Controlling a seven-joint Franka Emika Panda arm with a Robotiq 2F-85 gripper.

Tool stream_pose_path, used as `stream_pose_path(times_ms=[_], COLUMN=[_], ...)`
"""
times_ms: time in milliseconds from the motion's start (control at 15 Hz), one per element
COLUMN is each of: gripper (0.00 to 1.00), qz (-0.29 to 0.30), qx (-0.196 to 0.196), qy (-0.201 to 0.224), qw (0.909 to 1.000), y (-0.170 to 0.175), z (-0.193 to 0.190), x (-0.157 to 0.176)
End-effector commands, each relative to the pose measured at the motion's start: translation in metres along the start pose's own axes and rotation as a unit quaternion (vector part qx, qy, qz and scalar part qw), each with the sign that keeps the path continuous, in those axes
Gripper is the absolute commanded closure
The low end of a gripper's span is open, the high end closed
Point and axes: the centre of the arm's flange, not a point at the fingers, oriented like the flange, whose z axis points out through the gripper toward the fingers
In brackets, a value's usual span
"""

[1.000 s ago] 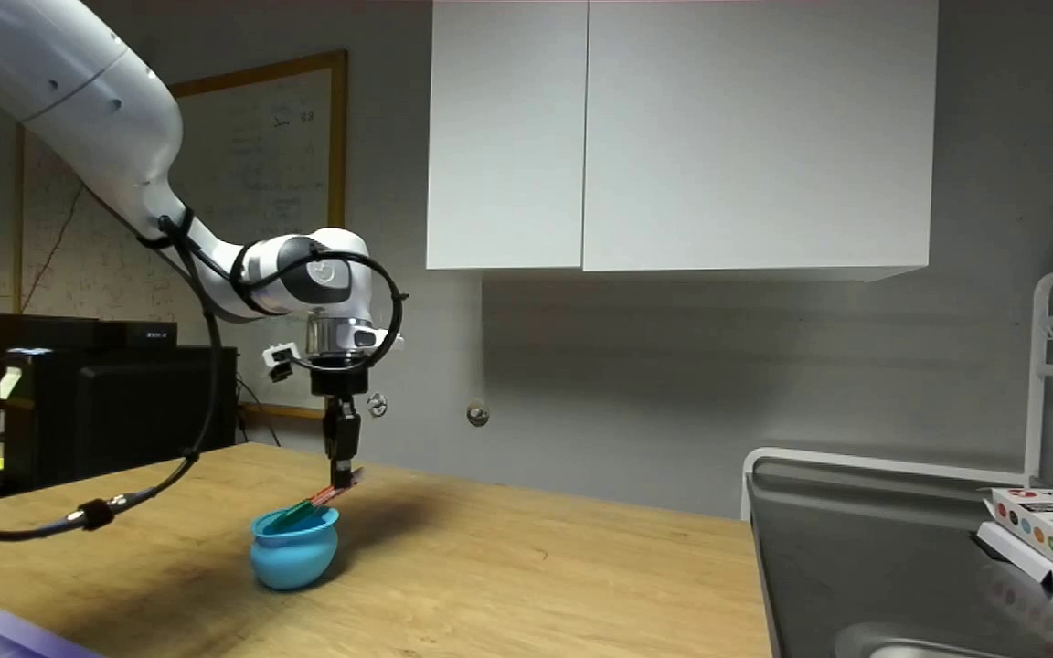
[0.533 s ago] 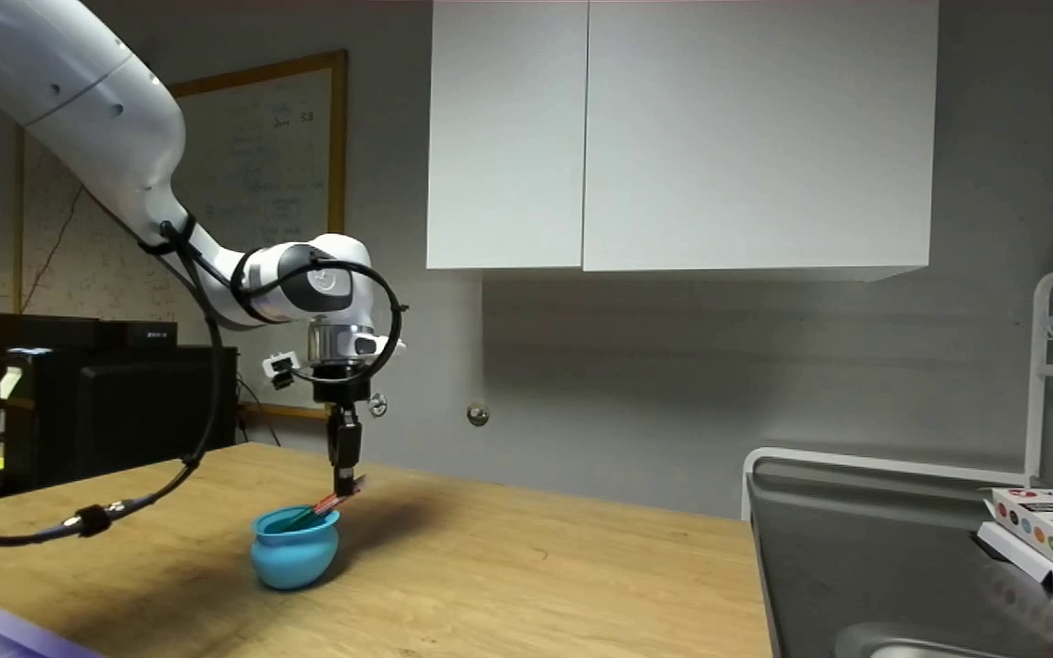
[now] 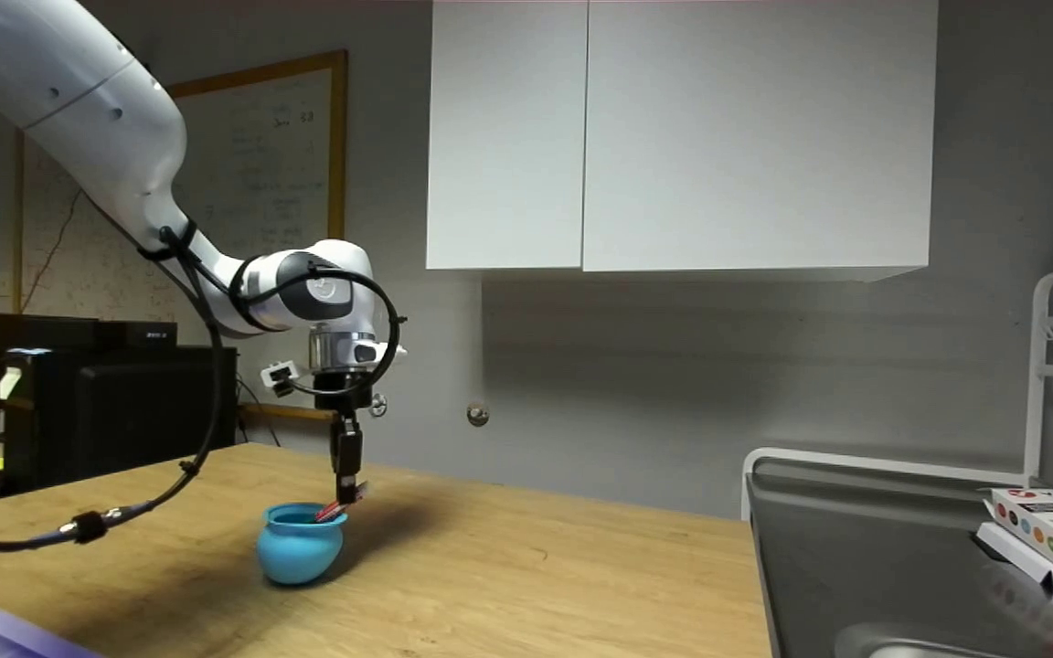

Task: Put the pen into the blue object.

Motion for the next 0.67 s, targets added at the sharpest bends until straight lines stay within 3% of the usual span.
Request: stream_pose_path(times_ms=[0, 333, 400, 600], gripper=[0.43, 0.04, 0.00, 0.00], qz=[0.014, 0.018, 0.014, -0.019], qx=[-0.002, -0.002, -0.002, 0.001], qy=[0.009, 0.012, 0.011, 0.010], qw=[0.9999, 0.9998, 0.9998, 0.9998], y=[0.004, 0.004, 0.004, 0.005], z=[0.006, 0.007, 0.007, -0.002], x=[-0.004, -0.007, -0.008, -0.015])
